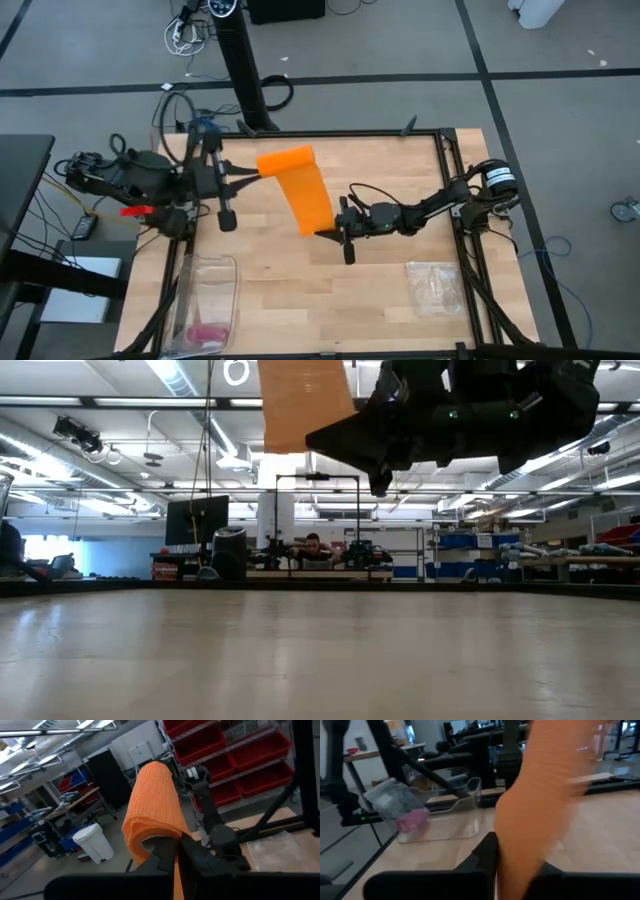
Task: Roll bandage
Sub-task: Roll the orange bandage
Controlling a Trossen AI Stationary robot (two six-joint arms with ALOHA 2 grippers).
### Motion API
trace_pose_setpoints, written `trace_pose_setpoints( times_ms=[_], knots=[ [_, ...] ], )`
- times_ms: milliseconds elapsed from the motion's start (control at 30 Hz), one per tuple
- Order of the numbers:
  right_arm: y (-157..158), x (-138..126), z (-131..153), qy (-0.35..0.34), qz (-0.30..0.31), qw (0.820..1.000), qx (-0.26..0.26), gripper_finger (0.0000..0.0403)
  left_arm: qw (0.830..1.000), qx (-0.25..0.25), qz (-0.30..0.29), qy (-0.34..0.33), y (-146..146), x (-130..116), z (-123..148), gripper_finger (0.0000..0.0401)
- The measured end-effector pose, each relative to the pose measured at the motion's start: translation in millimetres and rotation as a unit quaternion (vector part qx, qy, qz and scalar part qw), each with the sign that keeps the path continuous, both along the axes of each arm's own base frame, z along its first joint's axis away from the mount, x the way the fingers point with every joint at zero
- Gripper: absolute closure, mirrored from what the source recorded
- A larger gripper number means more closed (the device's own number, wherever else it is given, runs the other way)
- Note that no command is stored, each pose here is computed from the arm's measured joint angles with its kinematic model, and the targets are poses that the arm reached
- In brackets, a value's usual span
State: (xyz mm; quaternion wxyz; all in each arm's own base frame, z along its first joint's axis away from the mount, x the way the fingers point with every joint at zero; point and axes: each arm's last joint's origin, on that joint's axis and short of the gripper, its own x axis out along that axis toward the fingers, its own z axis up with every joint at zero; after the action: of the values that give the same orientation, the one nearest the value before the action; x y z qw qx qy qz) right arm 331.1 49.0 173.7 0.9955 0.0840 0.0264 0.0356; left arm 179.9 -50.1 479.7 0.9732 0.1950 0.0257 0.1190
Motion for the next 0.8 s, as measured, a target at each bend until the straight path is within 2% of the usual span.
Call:
trace_pose_setpoints(
  times_ms=[233,400,600,800],
  knots=[
    [20,-4,3,-0.004,0.072,0.997,0.006,0.0399,0.997,0.044,0.061,0.005,7,-8,3,0.0391],
    [42,-10,3,-0.004,0.123,0.992,0.016,0.04,0.992,0.057,0.111,0.016,19,-6,0,0.0391],
    [68,-19,6,-0.007,0.162,0.987,0.022,0.0401,0.982,0.072,0.169,0.037,40,-3,-29,0.0391],
    [77,-27,21,-0.028,0.165,0.986,0.026,0.0401,0.972,0.082,0.216,0.048,65,-5,-80,0.0391]
  ],
)
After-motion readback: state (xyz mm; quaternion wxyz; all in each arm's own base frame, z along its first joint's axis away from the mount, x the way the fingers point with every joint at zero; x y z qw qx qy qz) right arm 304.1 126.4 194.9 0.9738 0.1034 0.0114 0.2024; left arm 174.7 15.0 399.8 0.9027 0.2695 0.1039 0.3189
